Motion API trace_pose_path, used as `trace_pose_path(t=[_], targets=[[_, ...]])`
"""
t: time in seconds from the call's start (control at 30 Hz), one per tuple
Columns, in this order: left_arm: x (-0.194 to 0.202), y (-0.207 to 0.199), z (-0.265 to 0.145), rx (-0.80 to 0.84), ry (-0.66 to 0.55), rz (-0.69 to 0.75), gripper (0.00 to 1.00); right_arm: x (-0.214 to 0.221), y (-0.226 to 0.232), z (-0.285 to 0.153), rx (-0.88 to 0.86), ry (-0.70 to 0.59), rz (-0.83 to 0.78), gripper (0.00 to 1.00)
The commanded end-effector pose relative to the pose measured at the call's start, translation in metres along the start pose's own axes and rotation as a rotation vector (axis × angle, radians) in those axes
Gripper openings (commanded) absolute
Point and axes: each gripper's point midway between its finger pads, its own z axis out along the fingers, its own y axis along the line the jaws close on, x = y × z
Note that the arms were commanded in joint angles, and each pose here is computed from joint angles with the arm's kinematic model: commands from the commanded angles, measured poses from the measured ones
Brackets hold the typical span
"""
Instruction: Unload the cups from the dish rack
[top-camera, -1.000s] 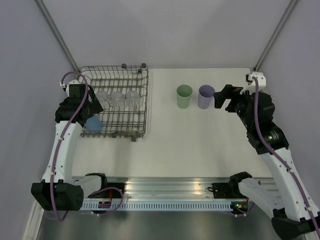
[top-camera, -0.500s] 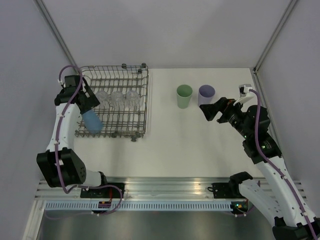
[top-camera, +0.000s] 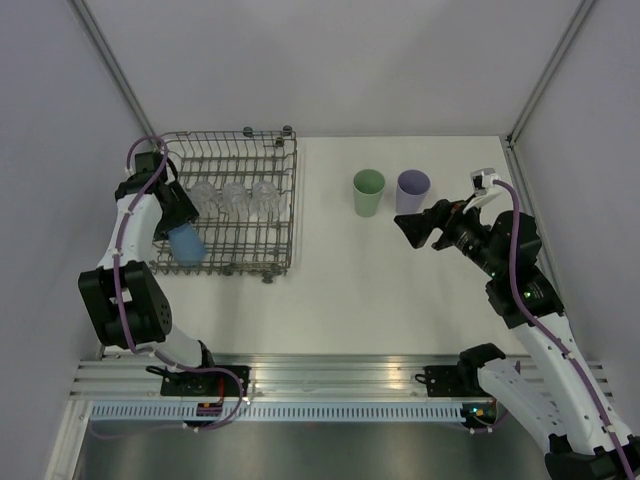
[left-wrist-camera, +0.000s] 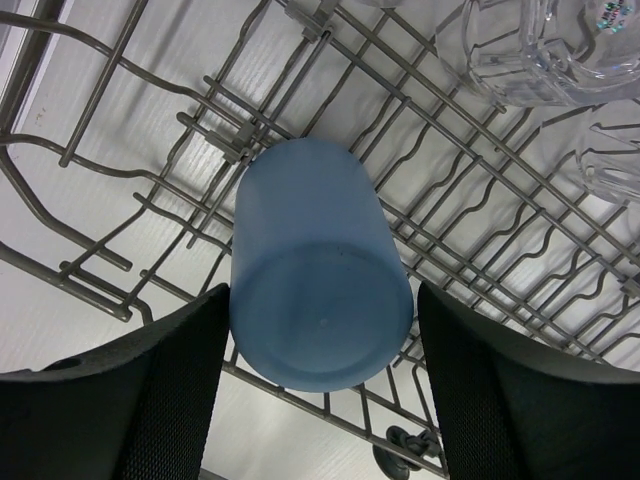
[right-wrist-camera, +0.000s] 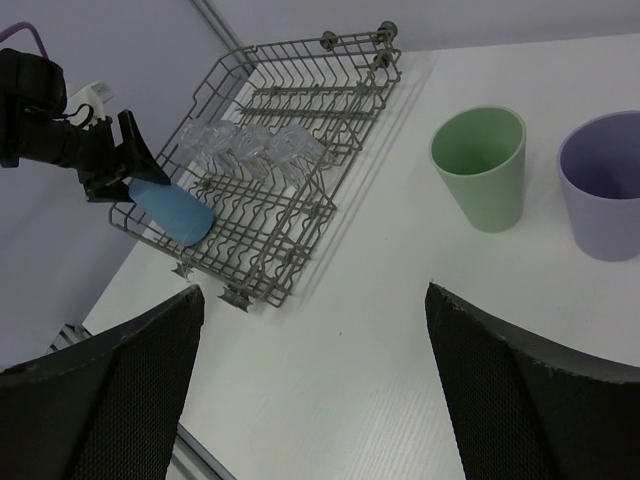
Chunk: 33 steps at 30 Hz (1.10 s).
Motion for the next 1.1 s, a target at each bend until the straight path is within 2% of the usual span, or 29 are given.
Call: trace_pose_path(t=[0.0, 0.03, 0.07, 0.23, 0.27, 0.5, 0.77, 0.93, 1.07], targets=[[-0.012, -0.005, 0.000, 0.031, -0.019, 0.019, 0.78, -0.021, 0.020, -0.003, -0.079, -0.049, -0.056, 0.95], [-0.011, -0.005, 0.001, 0.028, -0.016, 0.016, 0.76, -0.022, 0.020, -0.003, -0.082, -0.051, -0.058, 0.95], [-0.011, -0.003, 0.001, 0.021, -0.016, 0.016, 0.67, -0.022, 0.021, -0.003, -0.083, -0.050, -0.058, 0.95], [-0.007, -0.003, 0.001, 0.026, -0.009, 0.021, 0.57, -0.025, 0.023, -0.004, -0.088, -0.055, -0.068, 0.95], [-0.008, -0.003, 0.000, 0.029, -0.010, 0.019, 0.46, -0.025, 0.022, -0.004, -0.087, -0.055, -0.068, 0.94], [-0.014, -0.006, -0.021, 0.071, -0.061, 0.012, 0.03, -0.021, 0.018, 0.001, -0.075, -0.040, -0.065, 0.94], [-0.019, -0.016, -0.063, 0.179, -0.159, 0.009, 0.02, -0.009, 0.008, 0.012, -0.055, 0.015, -0.056, 0.96], [-0.016, -0.042, -0.100, 0.371, -0.209, 0.025, 0.02, -0.003, 0.015, 0.019, -0.105, 0.045, -0.021, 0.97], [-0.011, -0.073, -0.145, 0.594, -0.242, 0.059, 0.02, 0.007, 0.034, 0.028, -0.243, 0.084, 0.059, 0.97]])
